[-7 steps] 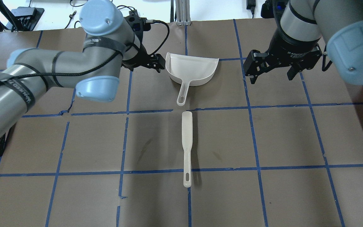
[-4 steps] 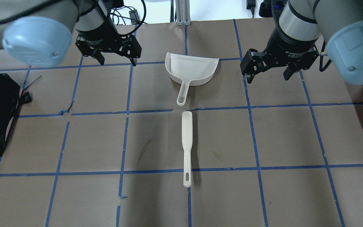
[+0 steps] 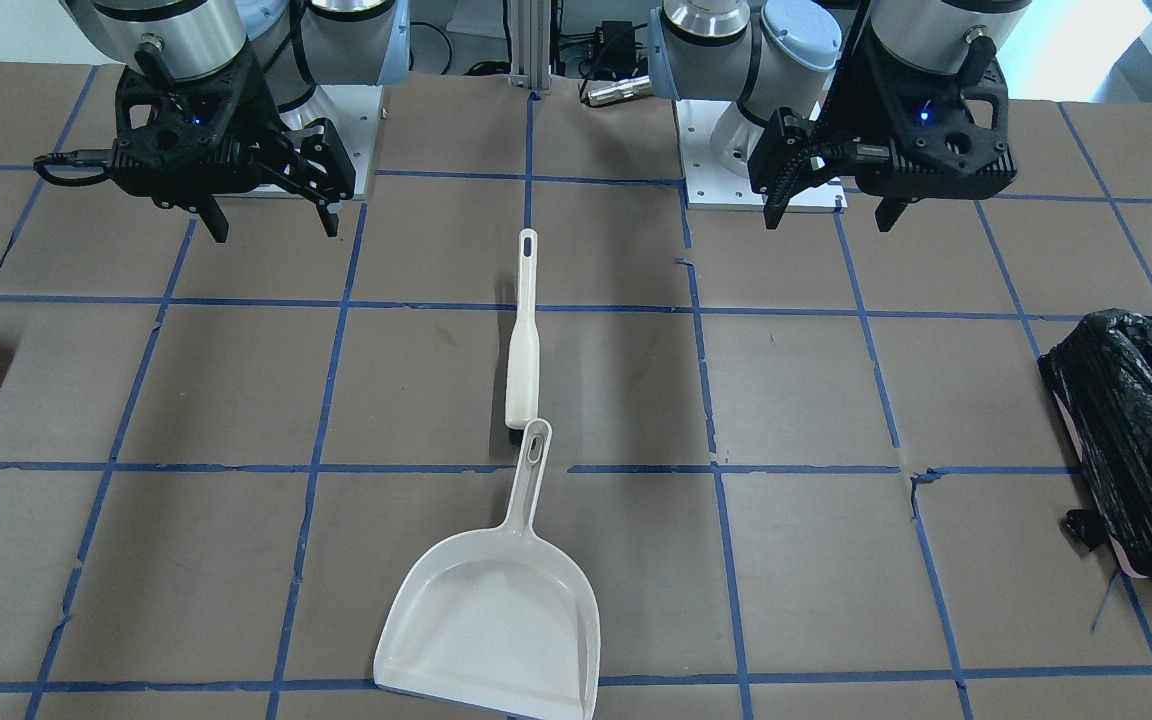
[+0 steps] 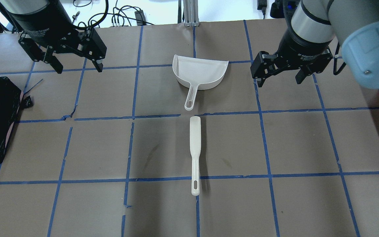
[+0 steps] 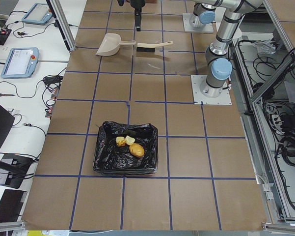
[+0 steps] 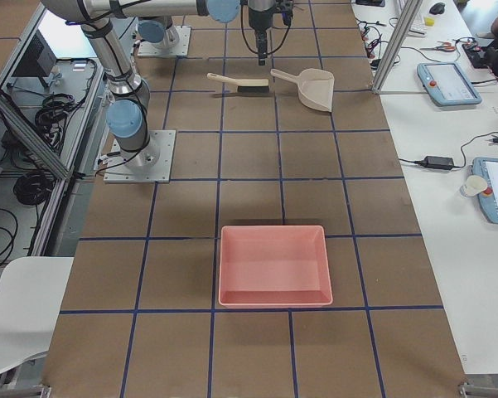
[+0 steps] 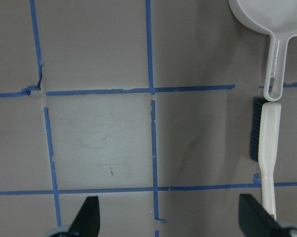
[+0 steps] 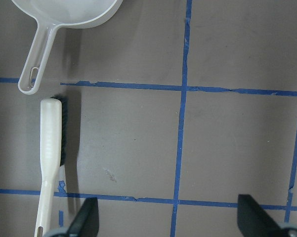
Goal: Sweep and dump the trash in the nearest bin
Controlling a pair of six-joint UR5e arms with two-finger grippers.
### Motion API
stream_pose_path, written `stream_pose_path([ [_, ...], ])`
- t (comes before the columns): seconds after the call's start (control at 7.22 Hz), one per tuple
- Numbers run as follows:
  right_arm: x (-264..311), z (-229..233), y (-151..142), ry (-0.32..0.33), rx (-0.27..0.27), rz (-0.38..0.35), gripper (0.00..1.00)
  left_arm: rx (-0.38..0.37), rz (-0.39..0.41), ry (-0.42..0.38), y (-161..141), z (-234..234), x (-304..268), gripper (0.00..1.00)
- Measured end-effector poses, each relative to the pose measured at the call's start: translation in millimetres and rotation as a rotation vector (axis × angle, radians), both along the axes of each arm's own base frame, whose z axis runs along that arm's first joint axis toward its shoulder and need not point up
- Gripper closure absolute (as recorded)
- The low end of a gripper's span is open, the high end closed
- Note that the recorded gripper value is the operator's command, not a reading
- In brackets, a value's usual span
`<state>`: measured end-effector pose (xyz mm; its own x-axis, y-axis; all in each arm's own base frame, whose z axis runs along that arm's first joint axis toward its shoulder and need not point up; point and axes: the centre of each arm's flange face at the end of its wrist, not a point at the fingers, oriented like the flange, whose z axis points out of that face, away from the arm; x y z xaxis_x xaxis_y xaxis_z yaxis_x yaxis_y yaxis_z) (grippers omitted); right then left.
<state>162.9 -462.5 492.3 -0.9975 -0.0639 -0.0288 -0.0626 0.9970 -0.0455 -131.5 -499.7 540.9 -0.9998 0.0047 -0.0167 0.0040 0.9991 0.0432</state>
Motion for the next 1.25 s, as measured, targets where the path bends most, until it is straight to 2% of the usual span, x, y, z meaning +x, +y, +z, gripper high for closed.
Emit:
stream_pose_path([
  [0.28, 0, 0, 0, 0.0, -0.001, 0.0, 0.0, 0.006, -0.006, -0.012, -5, -12, -5, 0.0],
  [0.83, 0, -1, -2, 0.0, -0.008, 0.0, 0.0, -0.074, -0.029, -0.013, -7, -27, -14, 0.0],
  [1.25, 0, 0, -2, 0.0, -0.009, 0.0, 0.0, -0.078, -0.027, -0.007, -6, -32, -14, 0.0],
])
